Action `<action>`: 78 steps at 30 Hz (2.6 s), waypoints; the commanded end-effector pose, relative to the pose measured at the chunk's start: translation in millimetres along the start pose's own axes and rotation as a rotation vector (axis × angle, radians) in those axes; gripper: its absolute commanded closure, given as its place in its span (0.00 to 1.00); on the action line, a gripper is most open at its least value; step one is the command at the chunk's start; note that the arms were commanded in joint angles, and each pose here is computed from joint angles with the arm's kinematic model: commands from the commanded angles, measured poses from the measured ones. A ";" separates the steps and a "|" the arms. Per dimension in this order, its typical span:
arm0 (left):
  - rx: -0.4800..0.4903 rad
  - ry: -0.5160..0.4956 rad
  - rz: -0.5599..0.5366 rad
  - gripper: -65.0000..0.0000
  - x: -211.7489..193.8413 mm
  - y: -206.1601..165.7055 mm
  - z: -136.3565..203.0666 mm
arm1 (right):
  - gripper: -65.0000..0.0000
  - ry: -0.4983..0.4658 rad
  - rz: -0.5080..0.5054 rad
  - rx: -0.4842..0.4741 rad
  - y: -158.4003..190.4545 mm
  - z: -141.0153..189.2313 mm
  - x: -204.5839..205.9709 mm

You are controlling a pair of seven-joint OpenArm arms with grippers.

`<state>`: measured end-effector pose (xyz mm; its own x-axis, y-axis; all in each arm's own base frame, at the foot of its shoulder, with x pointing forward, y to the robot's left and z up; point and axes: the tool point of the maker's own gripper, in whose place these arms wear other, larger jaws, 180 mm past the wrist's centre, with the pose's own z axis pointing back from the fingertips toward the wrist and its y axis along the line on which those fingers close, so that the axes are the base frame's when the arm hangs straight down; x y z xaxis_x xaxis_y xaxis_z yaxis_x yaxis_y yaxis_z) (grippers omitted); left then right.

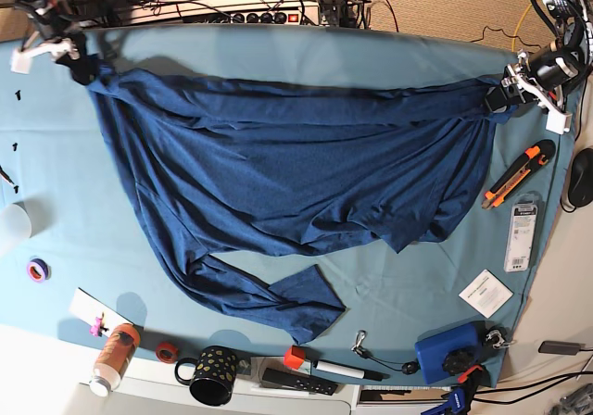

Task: Layout the t-shirt on the table in an organized manner, then fold the t-shirt properly
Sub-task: 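Lift both grippers holding the shirt corners and stretch it apart, then lower both held corners and lay the shirt edge flat on the table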

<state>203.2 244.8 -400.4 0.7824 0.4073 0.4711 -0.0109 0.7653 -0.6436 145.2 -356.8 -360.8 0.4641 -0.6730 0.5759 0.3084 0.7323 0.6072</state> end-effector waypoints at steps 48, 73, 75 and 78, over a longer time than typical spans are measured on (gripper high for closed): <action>0.111 0.114 -0.107 1.00 -4.6 18.9 46.5 | 1.00 -0.008 0.103 -0.057 -12.1 26.1 31.9; 0.093 0.055 -0.122 1.00 13.6 13.3 40.7 | 0.86 -0.007 0.103 -0.057 -12.1 25.8 31.4; 0.092 0.054 -0.120 0.89 13.2 12.9 40.2 | 0.70 -0.007 0.103 -0.056 -12.0 25.8 31.5; 0.088 0.055 -0.130 0.69 13.3 12.3 40.3 | 0.66 -0.007 0.103 -0.056 -11.9 25.8 31.6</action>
<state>180.9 272.5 -389.3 0.8339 0.2847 0.4728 0.0178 0.8423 -0.5387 130.2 -379.7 -351.1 0.5130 -0.6189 0.5948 0.3257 0.7815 0.5322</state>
